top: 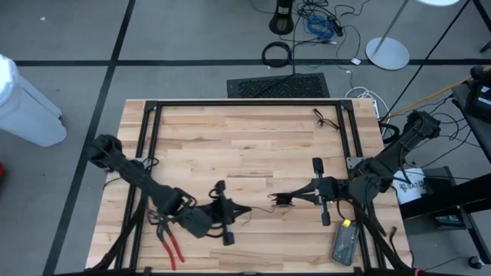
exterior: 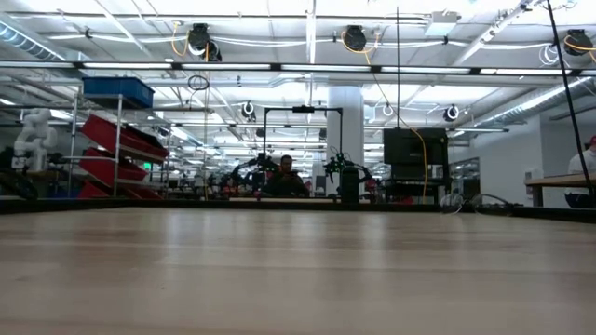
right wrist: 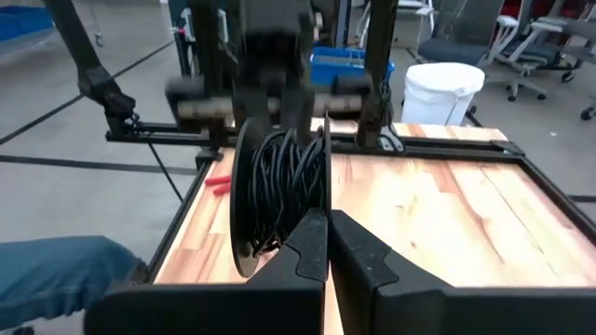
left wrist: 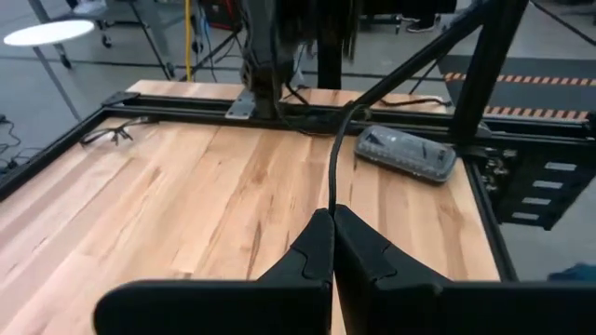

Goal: Coil cords
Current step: Uncoil the black wire from the black spool

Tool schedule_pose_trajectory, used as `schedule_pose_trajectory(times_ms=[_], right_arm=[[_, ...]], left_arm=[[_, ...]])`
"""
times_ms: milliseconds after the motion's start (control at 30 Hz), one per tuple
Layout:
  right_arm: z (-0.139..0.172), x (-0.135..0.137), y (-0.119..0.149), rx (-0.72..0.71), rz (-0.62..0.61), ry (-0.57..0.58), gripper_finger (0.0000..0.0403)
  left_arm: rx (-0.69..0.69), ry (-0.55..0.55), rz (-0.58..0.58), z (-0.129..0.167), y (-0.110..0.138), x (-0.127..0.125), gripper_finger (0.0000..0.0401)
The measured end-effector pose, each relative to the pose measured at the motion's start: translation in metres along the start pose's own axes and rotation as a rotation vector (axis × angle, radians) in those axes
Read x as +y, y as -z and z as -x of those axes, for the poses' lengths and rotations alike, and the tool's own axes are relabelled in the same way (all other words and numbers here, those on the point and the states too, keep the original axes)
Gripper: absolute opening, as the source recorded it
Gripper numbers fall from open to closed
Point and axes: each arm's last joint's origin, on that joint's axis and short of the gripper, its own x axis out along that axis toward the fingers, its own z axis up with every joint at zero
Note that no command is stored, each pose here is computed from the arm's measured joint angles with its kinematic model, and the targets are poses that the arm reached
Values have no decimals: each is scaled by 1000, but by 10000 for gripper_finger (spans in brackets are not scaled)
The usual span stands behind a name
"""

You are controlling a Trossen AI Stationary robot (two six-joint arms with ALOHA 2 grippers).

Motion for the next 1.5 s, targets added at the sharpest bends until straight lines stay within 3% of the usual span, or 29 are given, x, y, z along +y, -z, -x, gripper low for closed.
schedule_pose_trajectory(times_ms=[400,733,900,1300,1500], right_arm=[[-7,3,11,74,-22,19,0],[-19,8,21,115,-18,68,0],[-26,10,26,138,-35,85,0],[-36,9,33,137,-66,198,0],[-38,5,32,133,-64,226,0]], left_arm=[[-80,-59,-49,46,-15,-7,3],[-113,-81,-51,52,-21,-5,3],[-198,-65,-65,54,-33,-8,3],[-356,175,-38,63,-52,-18,3],[-366,214,-32,58,-45,-30,3]])
